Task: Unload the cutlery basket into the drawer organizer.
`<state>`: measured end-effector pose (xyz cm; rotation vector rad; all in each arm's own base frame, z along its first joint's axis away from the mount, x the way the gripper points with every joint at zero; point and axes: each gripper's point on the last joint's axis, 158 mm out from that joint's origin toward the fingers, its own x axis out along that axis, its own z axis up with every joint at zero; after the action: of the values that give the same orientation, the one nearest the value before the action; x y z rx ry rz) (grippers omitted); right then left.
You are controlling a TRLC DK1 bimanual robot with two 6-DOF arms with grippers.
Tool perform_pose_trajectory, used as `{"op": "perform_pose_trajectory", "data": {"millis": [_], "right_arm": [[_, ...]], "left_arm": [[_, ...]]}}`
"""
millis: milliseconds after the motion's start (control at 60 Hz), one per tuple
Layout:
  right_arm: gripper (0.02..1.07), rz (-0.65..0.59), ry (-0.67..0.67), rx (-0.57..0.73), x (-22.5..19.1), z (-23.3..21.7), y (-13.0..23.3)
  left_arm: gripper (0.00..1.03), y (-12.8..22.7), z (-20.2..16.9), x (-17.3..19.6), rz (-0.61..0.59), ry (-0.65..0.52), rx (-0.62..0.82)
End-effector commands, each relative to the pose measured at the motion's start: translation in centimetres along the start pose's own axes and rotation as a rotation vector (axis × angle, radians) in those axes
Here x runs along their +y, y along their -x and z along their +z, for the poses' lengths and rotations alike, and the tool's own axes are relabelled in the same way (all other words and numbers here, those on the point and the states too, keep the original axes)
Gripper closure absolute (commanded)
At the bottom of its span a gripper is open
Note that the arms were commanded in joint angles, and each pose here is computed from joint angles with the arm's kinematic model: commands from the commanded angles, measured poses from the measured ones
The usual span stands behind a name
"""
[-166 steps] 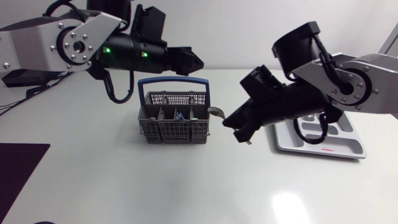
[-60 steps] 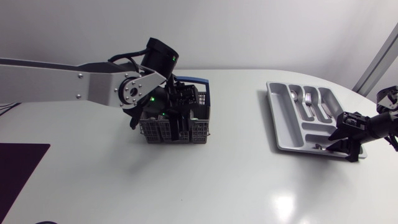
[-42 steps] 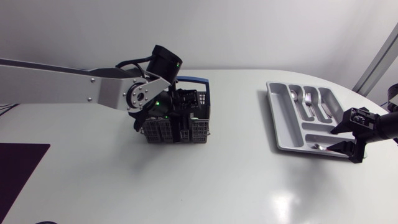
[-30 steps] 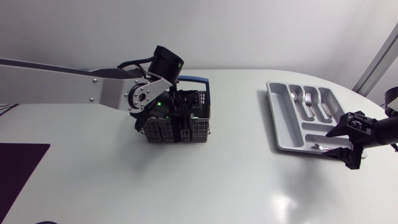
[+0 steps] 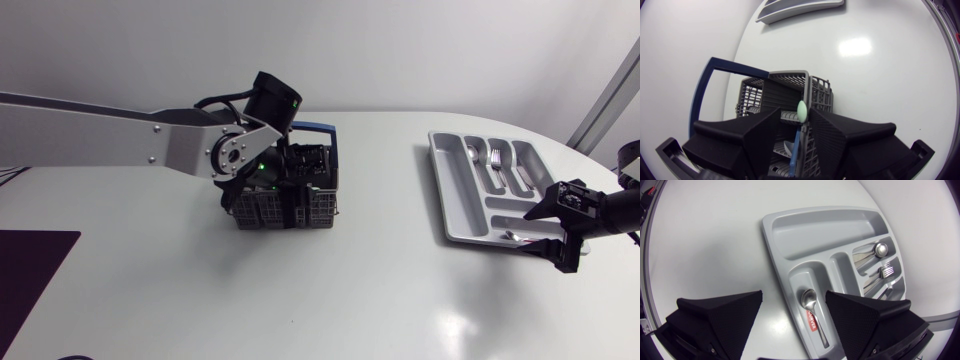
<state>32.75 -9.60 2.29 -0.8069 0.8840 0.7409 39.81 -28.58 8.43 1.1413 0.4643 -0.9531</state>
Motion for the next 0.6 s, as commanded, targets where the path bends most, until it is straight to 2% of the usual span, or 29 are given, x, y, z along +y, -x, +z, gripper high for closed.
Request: {"op": "perform_pose_trajectory", "data": {"millis": [0,417,500,583], "right_arm": [[0.14,0.025,-0.002,-0.011,1.1,0.0,-0.7],[0.14,0.035,-0.001,-0.012,1.6,-0.1,-1.1],[0.14,0.035,-0.001,-0.012,1.6,-0.1,-1.1],[0.14,0.039,-0.003,-0.012,1.8,-0.2,-1.2]], "left_arm": [[0.61,0.2,1.0,1.0,0.025,-0.034,-0.01],[0.63,-0.6,0.1,1.1,0.028,-0.051,0.031],[0.68,-1.1,-0.3,0.5,0.001,-0.056,0.054],[0.81,-1.4,-0.4,0.2,-0.034,-0.059,0.076]]}}
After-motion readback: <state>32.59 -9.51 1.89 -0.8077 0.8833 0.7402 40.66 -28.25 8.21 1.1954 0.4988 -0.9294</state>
